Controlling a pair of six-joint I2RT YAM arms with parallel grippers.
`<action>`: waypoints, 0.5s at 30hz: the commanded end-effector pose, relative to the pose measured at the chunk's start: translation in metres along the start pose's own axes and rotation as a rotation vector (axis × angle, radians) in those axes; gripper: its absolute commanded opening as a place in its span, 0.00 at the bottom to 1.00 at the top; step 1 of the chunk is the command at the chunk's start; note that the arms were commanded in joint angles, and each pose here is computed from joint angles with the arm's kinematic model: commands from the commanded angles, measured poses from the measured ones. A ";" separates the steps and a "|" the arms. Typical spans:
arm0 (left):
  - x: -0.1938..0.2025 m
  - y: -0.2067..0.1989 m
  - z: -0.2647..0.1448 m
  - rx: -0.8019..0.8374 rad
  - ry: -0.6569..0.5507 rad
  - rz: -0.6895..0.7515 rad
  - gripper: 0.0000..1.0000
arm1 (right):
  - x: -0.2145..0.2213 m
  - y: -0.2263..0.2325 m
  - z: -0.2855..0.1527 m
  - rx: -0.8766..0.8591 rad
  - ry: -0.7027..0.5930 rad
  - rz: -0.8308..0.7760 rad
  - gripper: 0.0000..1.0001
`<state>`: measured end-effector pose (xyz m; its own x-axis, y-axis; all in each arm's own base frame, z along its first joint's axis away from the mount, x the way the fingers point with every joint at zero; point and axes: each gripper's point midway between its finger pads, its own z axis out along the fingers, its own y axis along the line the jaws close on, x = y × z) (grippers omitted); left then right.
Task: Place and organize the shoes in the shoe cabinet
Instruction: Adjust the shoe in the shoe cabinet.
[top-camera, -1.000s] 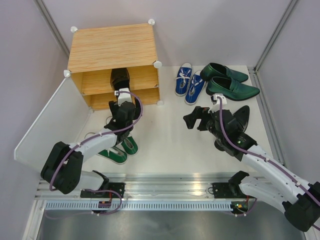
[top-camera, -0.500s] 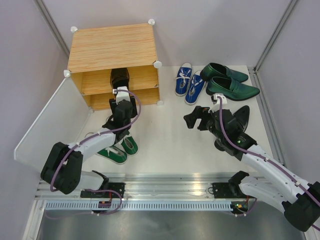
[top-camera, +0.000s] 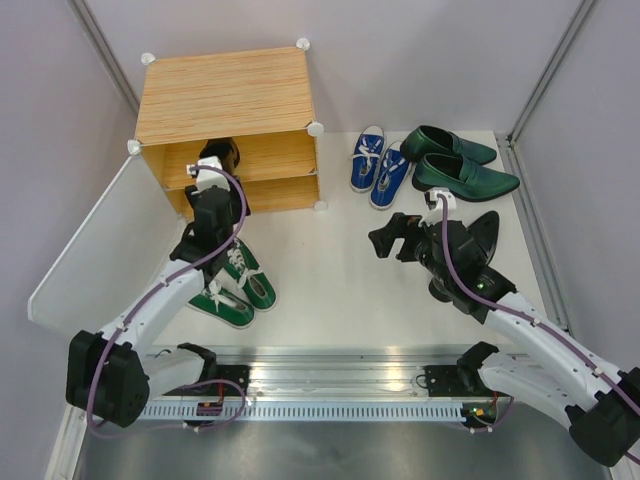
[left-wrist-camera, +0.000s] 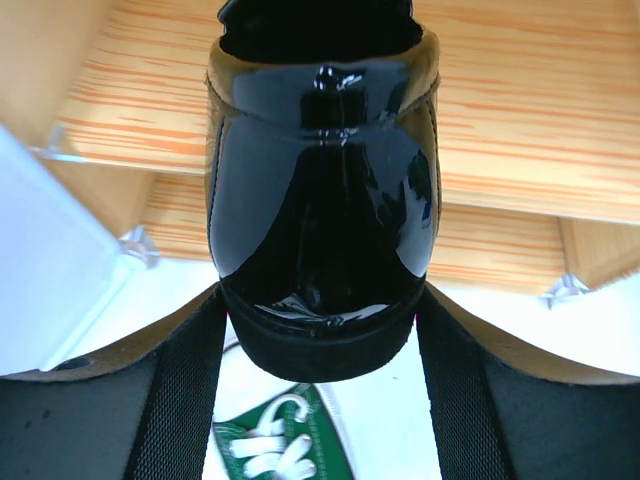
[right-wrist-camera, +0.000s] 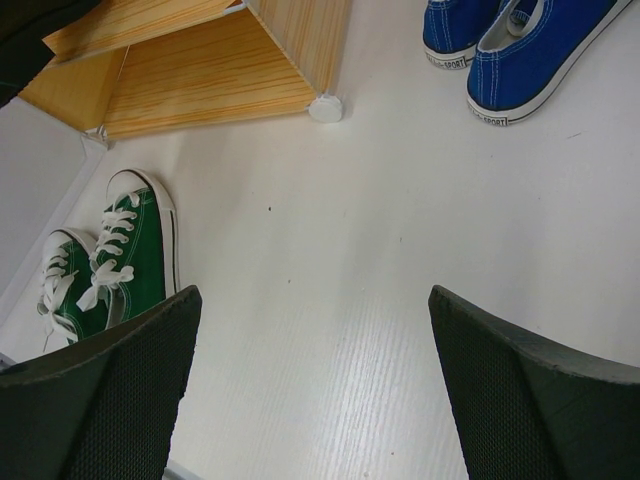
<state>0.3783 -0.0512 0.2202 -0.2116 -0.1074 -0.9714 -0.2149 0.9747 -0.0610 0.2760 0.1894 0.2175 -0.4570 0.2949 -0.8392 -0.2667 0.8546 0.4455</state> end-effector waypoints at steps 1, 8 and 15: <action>-0.040 0.024 -0.004 -0.066 -0.055 -0.060 0.02 | -0.009 -0.001 -0.003 -0.001 -0.043 -0.008 0.97; -0.051 0.062 0.009 -0.132 0.006 -0.069 0.02 | -0.012 -0.002 -0.007 0.000 -0.061 -0.009 0.97; -0.066 0.077 0.017 -0.113 -0.017 -0.032 0.02 | -0.019 -0.004 -0.015 0.005 -0.098 -0.009 0.97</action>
<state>0.3829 0.0264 0.2392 -0.2799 -0.1581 -0.9469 -0.3460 0.9367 -0.0541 0.2706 0.1803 0.2257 -0.4167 0.3133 -0.8533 -0.2671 0.8551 0.4444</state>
